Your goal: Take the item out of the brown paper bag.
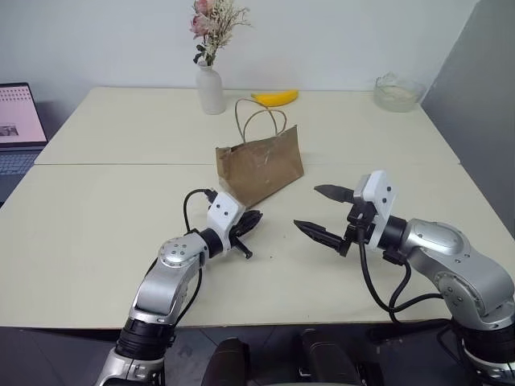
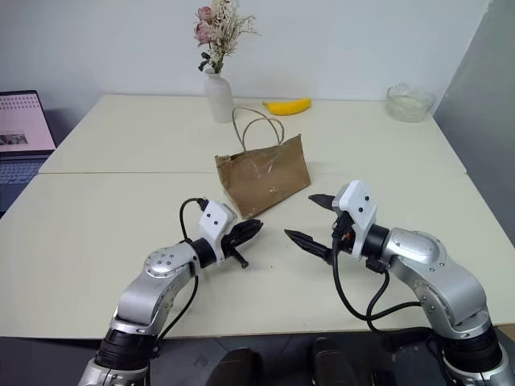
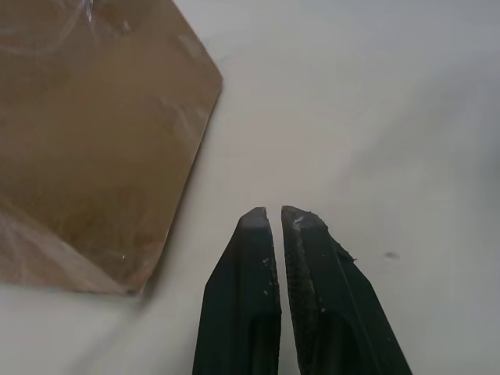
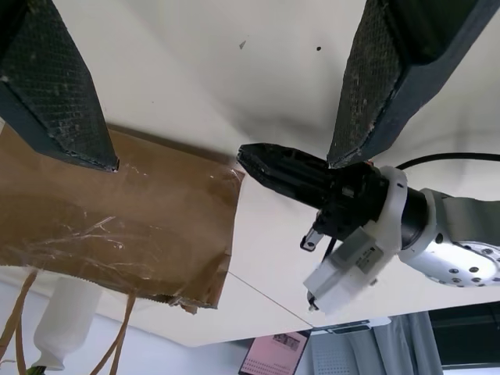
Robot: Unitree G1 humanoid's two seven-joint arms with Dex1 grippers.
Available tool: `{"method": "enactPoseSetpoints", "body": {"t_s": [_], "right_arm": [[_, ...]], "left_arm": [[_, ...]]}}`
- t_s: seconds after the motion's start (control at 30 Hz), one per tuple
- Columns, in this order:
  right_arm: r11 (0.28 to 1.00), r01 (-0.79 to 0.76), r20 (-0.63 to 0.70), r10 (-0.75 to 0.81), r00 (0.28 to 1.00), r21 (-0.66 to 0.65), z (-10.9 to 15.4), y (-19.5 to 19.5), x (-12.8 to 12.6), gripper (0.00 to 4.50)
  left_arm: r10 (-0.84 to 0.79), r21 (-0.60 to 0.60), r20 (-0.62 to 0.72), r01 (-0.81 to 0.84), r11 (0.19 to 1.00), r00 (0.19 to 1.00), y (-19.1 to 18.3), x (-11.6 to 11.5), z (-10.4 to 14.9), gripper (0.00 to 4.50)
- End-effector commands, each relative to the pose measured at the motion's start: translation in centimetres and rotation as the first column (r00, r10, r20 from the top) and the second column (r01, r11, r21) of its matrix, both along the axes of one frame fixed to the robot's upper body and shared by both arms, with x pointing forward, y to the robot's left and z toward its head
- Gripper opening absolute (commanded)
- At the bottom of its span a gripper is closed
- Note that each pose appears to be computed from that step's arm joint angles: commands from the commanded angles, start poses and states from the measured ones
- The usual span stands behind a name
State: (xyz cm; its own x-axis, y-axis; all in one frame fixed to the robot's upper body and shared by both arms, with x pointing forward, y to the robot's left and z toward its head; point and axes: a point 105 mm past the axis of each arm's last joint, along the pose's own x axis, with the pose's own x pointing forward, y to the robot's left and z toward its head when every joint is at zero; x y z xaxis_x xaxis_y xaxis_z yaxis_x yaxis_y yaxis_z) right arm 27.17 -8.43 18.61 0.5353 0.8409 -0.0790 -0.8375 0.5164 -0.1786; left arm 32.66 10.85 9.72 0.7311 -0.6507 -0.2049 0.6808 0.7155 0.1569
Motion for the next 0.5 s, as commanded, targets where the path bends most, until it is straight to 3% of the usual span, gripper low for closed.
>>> {"method": "enactPoseSetpoints", "body": {"t_s": [0.03,0.5], "right_arm": [[1.000,-0.021,0.062,0.020,0.998,0.008,1.5,0.2,-0.5,4.50],[0.999,-0.050,0.046,0.050,0.998,0.002,1.1,0.6,-0.9,4.50]], "left_arm": [[0.010,0.002,0.064,-0.010,1.000,0.998,0.8,1.4,1.6,0.26],[0.068,0.080,0.147,-0.080,0.994,0.987,3.9,4.7,2.6,0.26]]}}
